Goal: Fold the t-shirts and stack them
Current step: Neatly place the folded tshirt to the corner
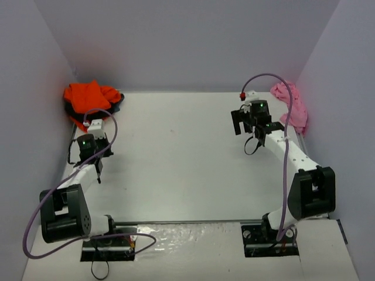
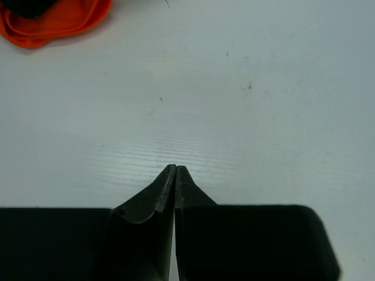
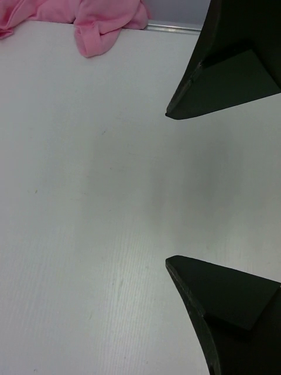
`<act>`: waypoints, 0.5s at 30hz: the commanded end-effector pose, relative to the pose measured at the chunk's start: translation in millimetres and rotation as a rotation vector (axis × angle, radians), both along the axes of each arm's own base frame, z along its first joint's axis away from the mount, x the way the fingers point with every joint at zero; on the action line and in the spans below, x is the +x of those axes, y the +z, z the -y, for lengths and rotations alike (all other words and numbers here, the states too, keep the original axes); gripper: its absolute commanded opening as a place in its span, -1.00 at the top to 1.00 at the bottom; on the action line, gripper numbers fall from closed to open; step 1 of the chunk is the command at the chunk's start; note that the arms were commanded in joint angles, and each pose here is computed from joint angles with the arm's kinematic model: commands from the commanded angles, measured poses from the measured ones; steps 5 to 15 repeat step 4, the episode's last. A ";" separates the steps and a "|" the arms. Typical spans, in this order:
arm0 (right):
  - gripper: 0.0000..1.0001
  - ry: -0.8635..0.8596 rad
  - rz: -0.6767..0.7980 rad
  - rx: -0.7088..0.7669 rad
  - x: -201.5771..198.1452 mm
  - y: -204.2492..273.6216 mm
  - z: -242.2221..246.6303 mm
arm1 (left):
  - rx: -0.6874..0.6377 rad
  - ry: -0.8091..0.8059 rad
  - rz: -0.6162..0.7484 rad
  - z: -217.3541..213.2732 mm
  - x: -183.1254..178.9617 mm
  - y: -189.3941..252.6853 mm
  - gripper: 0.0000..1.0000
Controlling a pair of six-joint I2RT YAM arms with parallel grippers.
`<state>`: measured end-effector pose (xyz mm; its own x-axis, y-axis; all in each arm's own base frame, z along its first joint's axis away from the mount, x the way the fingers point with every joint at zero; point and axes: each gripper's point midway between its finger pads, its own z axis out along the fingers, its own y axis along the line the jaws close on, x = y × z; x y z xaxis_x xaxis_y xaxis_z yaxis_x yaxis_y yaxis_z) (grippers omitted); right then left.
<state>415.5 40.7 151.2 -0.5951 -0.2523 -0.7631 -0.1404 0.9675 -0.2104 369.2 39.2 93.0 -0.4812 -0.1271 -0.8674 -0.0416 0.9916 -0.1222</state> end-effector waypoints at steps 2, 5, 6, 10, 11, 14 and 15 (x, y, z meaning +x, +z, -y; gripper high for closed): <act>-1.00 -0.052 0.219 0.003 13.1 60.8 9.5 | 0.068 0.052 0.206 -20.9 34.0 25.2 1.00; -1.00 -0.030 0.233 0.024 12.1 62.6 11.1 | 0.053 0.072 0.209 -21.4 37.2 13.9 1.00; -1.00 -0.030 0.233 0.024 12.1 62.6 11.1 | 0.053 0.072 0.209 -21.4 37.2 13.9 1.00; -1.00 -0.030 0.233 0.024 12.1 62.6 11.1 | 0.053 0.072 0.209 -21.4 37.2 13.9 1.00; -1.00 -0.030 0.233 0.024 12.1 62.6 11.1 | 0.053 0.072 0.209 -21.4 37.2 13.9 1.00; -1.00 -0.030 0.233 0.024 12.1 62.6 11.1 | 0.053 0.072 0.209 -21.4 37.2 13.9 1.00; -1.00 -0.030 0.233 0.024 12.1 62.6 11.1 | 0.053 0.072 0.209 -21.4 37.2 13.9 1.00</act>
